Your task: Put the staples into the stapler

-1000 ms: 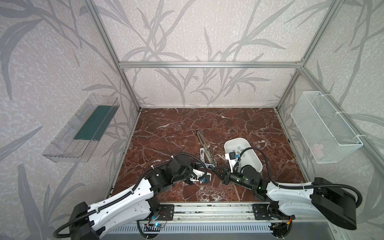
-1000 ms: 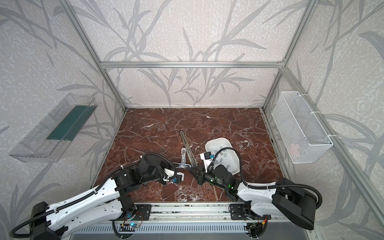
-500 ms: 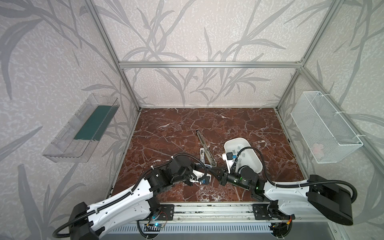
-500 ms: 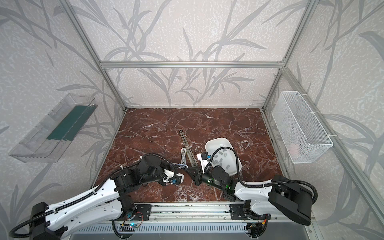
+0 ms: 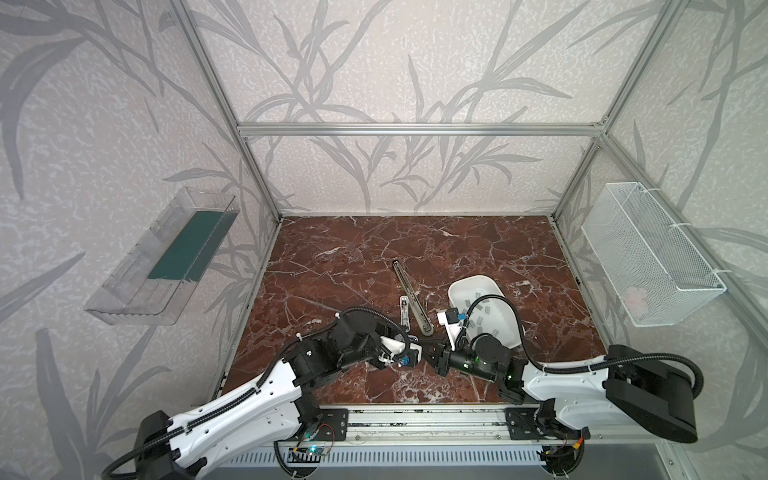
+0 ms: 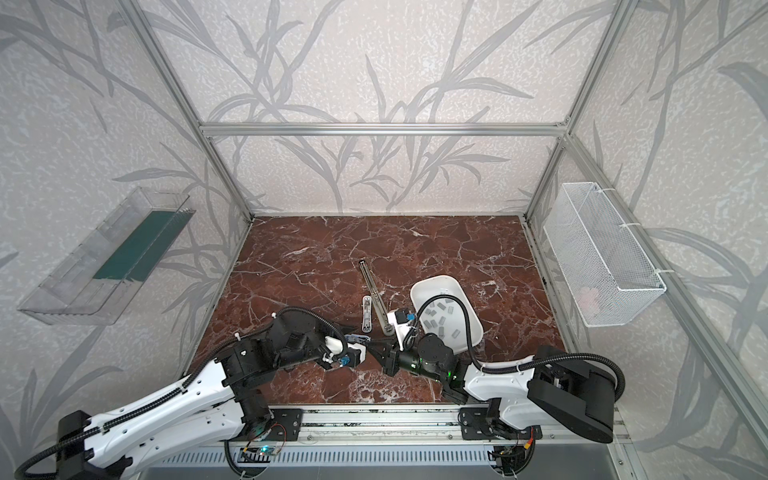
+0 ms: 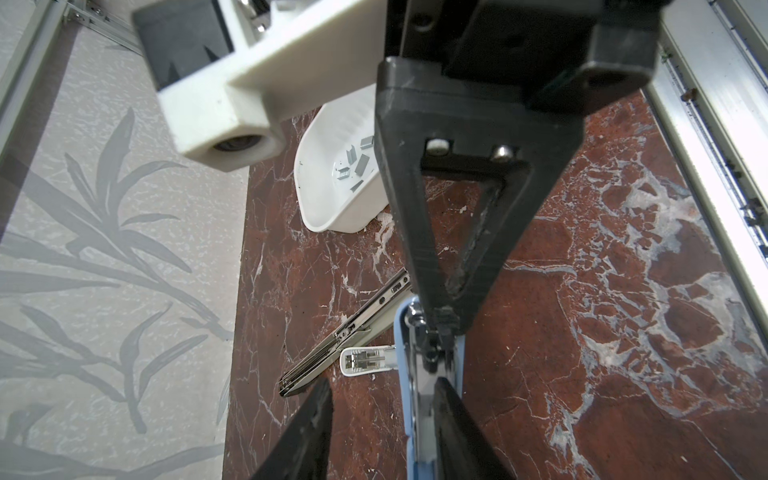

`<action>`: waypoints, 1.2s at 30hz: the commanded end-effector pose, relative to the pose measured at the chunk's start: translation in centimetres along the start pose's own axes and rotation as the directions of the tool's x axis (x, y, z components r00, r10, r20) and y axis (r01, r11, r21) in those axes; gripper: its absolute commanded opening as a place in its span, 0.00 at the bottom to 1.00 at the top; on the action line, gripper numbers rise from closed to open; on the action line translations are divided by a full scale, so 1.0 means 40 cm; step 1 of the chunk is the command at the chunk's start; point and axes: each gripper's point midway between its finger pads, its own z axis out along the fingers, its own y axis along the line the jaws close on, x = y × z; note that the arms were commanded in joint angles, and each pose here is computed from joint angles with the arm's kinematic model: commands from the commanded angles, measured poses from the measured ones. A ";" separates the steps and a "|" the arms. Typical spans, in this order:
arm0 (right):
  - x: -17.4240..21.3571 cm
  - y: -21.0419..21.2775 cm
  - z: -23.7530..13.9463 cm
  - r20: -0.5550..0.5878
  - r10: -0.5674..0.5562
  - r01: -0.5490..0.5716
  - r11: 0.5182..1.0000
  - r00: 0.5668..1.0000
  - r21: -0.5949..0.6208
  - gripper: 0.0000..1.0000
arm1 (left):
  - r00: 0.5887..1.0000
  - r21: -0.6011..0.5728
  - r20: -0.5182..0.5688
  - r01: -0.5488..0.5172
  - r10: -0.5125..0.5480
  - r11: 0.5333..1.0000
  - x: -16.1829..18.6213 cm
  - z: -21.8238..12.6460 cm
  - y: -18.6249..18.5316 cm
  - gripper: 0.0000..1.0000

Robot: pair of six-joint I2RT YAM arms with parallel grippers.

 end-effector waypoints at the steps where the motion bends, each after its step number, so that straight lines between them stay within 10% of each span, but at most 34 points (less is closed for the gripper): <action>1: -0.042 0.055 0.013 0.056 -0.022 0.026 0.997 0.998 -0.070 0.00 | 1.000 0.041 0.013 -0.004 0.003 0.999 -0.007 0.004 -0.017 0.44; 17: -0.048 0.018 0.009 0.079 -0.042 0.042 0.999 0.996 0.010 0.00 | 0.999 -0.051 0.047 0.018 -0.016 0.999 -0.021 -0.027 0.017 0.48; 30: -0.050 0.044 -0.003 0.079 -0.035 0.038 0.998 0.996 -0.041 0.00 | 0.999 0.160 -0.033 0.006 0.000 0.987 0.014 0.034 -0.065 0.49; 36: -0.051 0.045 -0.004 0.080 -0.034 0.038 0.998 0.996 -0.042 0.00 | 1.000 0.085 -0.029 0.007 -0.004 0.996 0.008 0.022 -0.029 0.30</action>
